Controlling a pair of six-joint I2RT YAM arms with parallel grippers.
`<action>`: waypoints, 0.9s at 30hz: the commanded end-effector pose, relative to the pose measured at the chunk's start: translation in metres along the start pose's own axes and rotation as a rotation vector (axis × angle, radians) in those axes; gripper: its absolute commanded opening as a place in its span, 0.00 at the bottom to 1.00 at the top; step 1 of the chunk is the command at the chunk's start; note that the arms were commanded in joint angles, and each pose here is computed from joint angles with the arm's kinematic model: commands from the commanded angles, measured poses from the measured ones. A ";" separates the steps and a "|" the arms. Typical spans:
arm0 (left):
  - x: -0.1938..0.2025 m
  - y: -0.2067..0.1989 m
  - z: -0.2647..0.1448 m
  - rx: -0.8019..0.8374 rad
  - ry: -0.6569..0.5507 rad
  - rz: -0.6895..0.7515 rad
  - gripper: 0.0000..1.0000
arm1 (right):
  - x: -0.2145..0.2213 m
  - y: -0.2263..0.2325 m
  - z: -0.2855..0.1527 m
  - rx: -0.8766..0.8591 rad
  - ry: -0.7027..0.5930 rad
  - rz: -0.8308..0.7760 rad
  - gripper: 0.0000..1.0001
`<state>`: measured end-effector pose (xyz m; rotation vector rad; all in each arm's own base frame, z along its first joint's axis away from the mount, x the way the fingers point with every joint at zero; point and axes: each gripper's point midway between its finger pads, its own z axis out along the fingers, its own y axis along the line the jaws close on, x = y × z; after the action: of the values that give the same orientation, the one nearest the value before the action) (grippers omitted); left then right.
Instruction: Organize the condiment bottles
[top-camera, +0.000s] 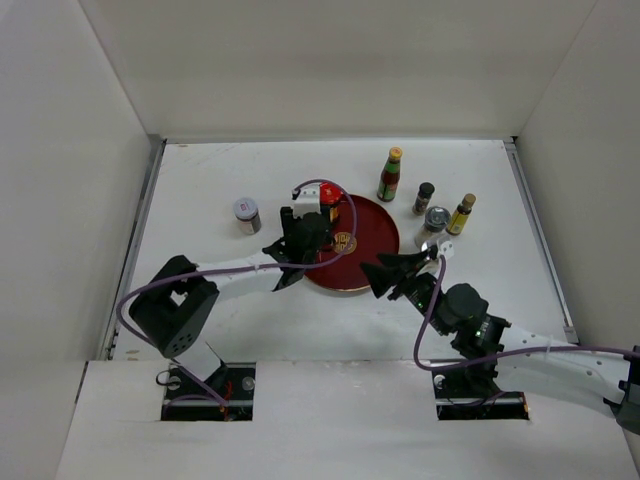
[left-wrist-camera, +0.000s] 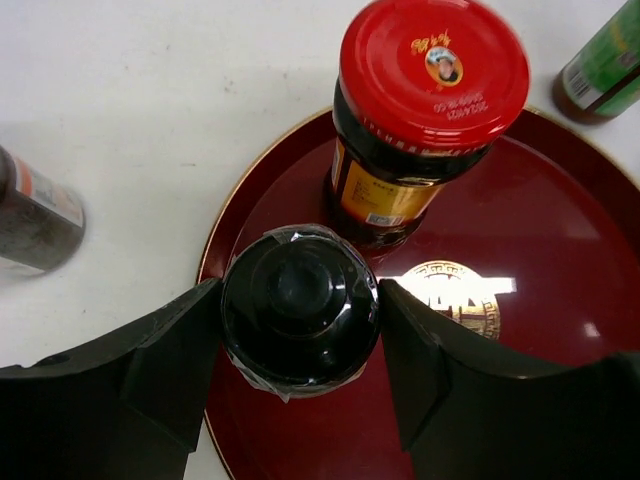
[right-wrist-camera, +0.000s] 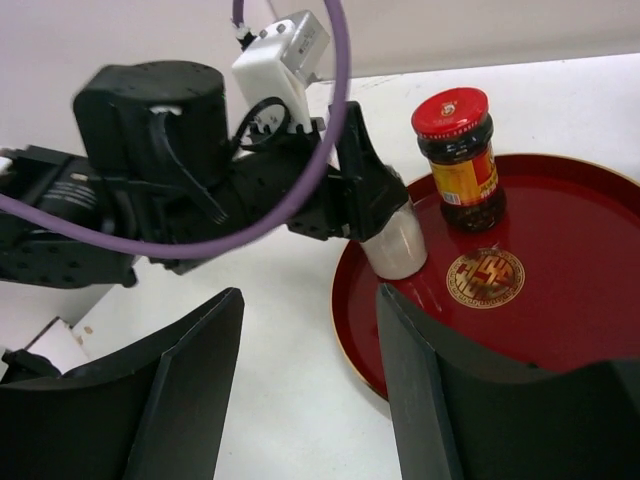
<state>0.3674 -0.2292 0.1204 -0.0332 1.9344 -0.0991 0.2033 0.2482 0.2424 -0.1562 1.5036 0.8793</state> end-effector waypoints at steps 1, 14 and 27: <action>-0.061 -0.019 0.006 0.037 -0.170 -0.136 0.39 | -0.014 0.003 0.001 -0.010 -0.053 0.030 0.62; -0.087 0.041 -0.036 -0.043 -0.264 -0.202 0.88 | -0.015 0.004 0.001 -0.013 -0.055 0.031 0.65; -0.070 0.144 0.030 -0.316 -0.088 -0.233 0.90 | -0.010 0.007 0.005 -0.015 -0.037 0.020 0.68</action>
<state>0.4101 -0.0771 0.1550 -0.4533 1.8254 0.1046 0.2043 0.2499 0.2378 -0.1628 1.5167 0.8709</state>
